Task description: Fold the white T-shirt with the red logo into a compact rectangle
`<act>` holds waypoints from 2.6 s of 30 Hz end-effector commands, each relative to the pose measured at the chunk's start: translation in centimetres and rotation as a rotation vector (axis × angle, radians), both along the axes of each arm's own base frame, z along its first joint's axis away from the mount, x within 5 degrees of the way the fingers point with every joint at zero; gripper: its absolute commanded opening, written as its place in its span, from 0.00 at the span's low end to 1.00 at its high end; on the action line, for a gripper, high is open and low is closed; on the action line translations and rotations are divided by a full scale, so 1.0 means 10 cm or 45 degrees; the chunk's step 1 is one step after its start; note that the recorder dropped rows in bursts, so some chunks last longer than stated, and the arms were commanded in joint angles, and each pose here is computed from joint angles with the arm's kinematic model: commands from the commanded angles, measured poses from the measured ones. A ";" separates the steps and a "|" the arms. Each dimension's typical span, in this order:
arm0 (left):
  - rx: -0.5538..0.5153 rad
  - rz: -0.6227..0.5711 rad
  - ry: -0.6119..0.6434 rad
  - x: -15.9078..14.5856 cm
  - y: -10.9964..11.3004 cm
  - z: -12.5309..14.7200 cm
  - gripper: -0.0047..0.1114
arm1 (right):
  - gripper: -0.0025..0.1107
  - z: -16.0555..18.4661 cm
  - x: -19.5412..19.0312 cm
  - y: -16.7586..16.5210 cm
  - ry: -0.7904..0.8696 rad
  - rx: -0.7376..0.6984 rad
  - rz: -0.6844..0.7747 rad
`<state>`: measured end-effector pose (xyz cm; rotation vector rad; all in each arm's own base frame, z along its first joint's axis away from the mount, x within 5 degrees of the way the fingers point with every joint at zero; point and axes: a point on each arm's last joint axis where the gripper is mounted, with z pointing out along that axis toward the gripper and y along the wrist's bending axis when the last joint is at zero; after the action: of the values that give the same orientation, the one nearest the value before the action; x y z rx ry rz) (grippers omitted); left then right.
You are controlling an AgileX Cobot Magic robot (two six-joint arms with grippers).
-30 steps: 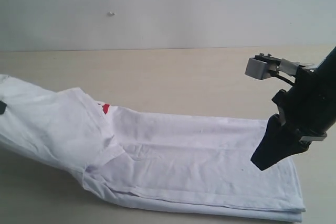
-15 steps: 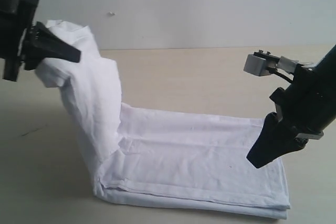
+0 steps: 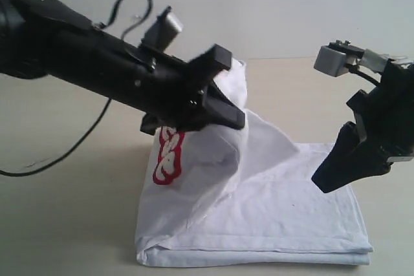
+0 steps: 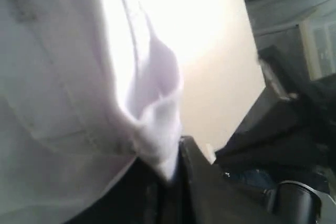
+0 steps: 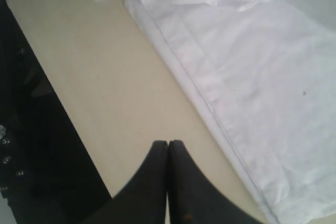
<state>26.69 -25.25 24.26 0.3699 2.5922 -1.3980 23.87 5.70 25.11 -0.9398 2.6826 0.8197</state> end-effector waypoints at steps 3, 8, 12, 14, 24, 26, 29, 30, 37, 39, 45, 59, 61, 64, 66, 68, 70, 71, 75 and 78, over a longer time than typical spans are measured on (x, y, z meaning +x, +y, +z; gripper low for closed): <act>0.015 0.029 0.154 -0.07 -0.37 -0.45 0.04 | 0.02 0.08 -0.04 -0.01 -0.057 -0.008 -0.018; -0.146 -0.026 0.156 -0.14 -0.60 -0.57 0.24 | 0.02 0.08 -0.04 -0.01 -0.060 -0.009 -0.019; -0.274 -0.054 0.113 -0.14 -0.65 -0.55 0.62 | 0.02 0.08 -0.03 -0.01 -0.067 -0.011 -0.024; -0.290 -0.084 0.082 -0.13 -0.65 -0.52 0.77 | 0.02 0.08 -0.03 -0.01 -0.070 -0.011 -0.026; -0.290 -0.310 -0.006 0.08 -0.39 -0.37 0.72 | 0.02 0.04 -0.03 -0.08 -0.036 -0.119 -0.074; -0.216 -0.366 0.003 0.11 -0.29 -0.41 0.63 | 0.02 0.03 -0.03 -0.10 -0.028 -0.156 -0.094; -0.010 -0.453 0.004 0.11 -0.13 -0.54 0.43 | 0.02 -0.02 -0.01 -0.11 0.000 -0.169 -0.089; 0.062 -0.490 0.001 0.10 -0.09 -0.59 0.35 | 0.02 -0.05 0.01 -0.11 0.016 -0.168 -0.091; 0.227 -0.551 0.010 0.09 -0.04 -0.82 0.20 | 0.02 -0.32 0.17 -0.03 0.175 -0.056 -0.136; 0.240 -0.546 0.030 0.10 -0.04 -0.90 0.27 | 0.02 -0.46 0.25 -0.04 0.187 -0.081 -0.158; 0.264 -0.543 0.148 0.12 -0.06 -1.28 0.47 | 0.02 -1.03 0.50 -0.16 0.226 -0.281 -0.289; 0.424 -0.685 0.305 0.08 0.15 -1.67 0.47 | 0.02 -1.40 0.78 -0.31 0.049 -0.450 -0.589; 0.438 -0.664 0.372 0.14 0.29 -1.66 0.47 | 0.02 -1.39 0.78 -0.31 0.063 -0.445 -0.587; 0.421 -0.644 0.430 0.22 0.46 -1.64 0.47 | 0.02 -1.39 0.75 -0.30 0.095 -0.444 -0.571; 0.389 -0.619 0.466 0.26 0.54 -1.62 0.47 | 0.02 -1.39 0.74 -0.30 0.112 -0.444 -0.564; 0.361 -0.571 0.477 0.32 0.62 -1.61 0.47 | 0.02 -1.38 0.74 -0.30 0.117 -0.440 -0.563; 0.336 -0.523 0.475 0.38 0.68 -1.57 0.47 | 0.02 -1.34 0.74 -0.28 0.105 -0.419 -0.573; 0.327 -0.511 0.470 0.39 0.69 -1.55 0.47 | 0.02 -1.31 0.74 -0.28 0.092 -0.415 -0.568; 0.325 -0.502 0.460 0.41 0.71 -1.52 0.47 | 0.02 -1.18 0.73 -0.27 0.066 -0.381 -0.578; 0.333 -0.509 0.457 0.41 0.73 -1.53 0.47 | 0.02 -1.09 0.71 -0.26 0.044 -0.371 -0.560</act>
<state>30.67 -18.61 9.19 0.7488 3.1265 -1.4256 31.09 3.09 13.49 -0.3241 2.9370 0.3557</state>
